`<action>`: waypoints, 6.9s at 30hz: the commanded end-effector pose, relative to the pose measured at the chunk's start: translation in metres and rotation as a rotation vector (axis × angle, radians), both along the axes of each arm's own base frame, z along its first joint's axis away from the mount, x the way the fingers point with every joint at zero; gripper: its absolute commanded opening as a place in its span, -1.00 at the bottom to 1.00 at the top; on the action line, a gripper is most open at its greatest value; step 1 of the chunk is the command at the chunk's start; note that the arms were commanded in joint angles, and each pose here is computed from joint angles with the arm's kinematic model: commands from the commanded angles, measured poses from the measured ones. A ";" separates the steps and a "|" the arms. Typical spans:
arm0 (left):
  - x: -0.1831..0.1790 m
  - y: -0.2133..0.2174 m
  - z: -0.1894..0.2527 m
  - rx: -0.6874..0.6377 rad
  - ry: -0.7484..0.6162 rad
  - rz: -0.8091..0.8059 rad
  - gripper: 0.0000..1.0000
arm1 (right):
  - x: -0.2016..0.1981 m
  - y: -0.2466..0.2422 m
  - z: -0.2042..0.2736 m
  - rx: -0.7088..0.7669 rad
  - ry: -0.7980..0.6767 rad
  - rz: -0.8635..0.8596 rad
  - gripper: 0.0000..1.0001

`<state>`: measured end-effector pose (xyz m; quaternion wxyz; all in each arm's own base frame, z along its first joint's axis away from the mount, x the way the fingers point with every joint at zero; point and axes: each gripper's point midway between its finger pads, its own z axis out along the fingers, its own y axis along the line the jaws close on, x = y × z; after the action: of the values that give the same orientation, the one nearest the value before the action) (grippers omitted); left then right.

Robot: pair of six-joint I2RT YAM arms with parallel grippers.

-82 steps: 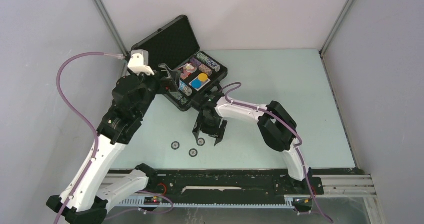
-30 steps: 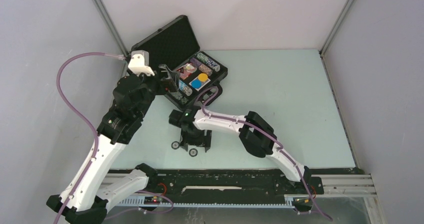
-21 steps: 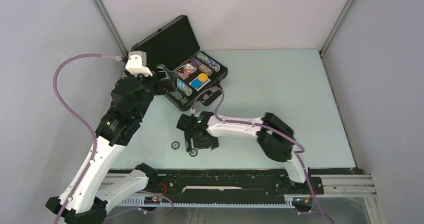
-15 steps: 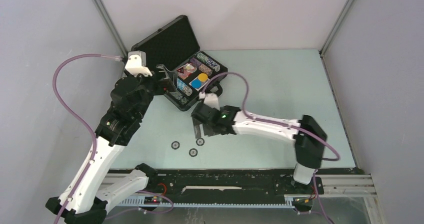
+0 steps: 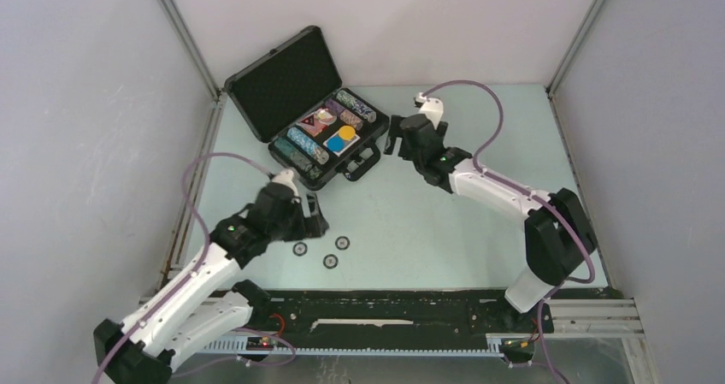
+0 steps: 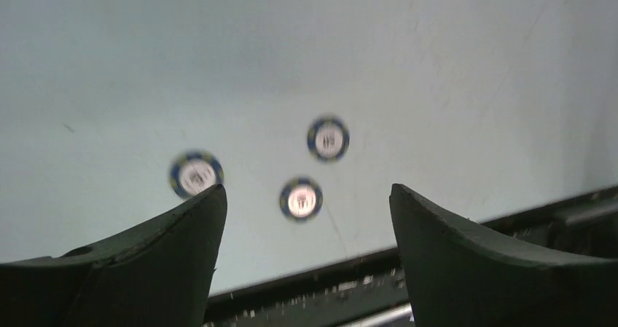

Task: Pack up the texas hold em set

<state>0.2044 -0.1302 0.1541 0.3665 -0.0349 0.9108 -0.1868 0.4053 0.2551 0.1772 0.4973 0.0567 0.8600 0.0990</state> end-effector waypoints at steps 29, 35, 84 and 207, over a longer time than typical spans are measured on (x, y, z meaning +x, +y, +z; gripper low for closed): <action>-0.055 -0.051 -0.138 0.414 0.456 -0.142 0.19 | -0.029 -0.071 0.056 0.106 -0.337 0.090 0.93; -0.055 -0.050 -0.142 0.464 0.458 -0.143 0.01 | -0.029 -0.069 0.054 0.124 -0.327 0.099 0.93; -0.056 -0.047 -0.144 0.431 0.478 -0.164 0.22 | -0.034 -0.067 0.051 0.176 -0.308 0.162 0.99; -0.027 -0.016 -0.139 0.425 0.799 -0.157 -0.15 | -0.037 -0.064 0.053 0.249 -0.306 0.199 0.97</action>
<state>0.1536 -0.1447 0.0098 -0.0776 0.0373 0.9963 0.0034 0.3655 0.1930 0.2119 0.5782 0.0065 0.7772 0.2481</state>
